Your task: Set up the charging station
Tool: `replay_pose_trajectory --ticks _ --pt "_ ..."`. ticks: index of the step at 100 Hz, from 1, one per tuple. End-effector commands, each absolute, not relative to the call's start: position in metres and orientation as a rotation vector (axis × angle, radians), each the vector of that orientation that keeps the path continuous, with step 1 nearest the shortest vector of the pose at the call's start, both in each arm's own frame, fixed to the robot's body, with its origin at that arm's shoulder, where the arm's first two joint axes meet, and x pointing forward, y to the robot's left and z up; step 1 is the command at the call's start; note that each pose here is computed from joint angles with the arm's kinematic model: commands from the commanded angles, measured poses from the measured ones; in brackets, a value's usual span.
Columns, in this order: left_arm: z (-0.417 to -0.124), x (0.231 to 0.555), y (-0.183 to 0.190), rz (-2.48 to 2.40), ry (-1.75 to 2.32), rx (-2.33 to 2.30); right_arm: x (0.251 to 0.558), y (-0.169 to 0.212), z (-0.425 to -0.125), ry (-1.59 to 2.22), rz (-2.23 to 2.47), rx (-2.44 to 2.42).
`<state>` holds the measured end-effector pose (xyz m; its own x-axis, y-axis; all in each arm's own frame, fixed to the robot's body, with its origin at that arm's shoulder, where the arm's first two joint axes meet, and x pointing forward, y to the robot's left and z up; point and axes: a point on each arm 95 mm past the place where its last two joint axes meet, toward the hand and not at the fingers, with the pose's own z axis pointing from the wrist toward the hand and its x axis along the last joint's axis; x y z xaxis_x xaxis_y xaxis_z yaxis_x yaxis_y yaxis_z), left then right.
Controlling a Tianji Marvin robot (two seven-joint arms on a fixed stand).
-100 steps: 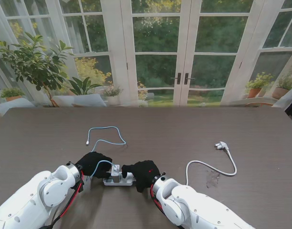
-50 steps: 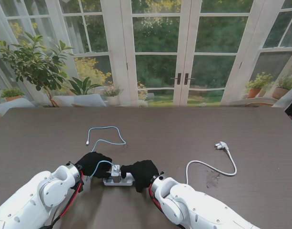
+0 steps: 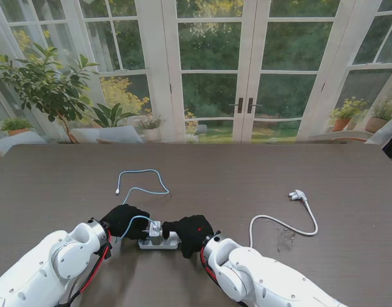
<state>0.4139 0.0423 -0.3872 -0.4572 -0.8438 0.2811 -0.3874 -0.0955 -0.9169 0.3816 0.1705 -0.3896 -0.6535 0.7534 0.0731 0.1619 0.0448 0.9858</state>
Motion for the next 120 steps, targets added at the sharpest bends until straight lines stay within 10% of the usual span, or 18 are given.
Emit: replay_pose_trajectory --ticks 1,120 --pt "-0.415 0.397 0.050 -1.475 1.870 -1.413 0.368 0.155 -0.424 1.949 1.541 0.970" --pt "-0.415 0.396 0.052 -1.475 1.858 -1.417 0.377 0.154 -0.444 2.006 1.457 0.900"
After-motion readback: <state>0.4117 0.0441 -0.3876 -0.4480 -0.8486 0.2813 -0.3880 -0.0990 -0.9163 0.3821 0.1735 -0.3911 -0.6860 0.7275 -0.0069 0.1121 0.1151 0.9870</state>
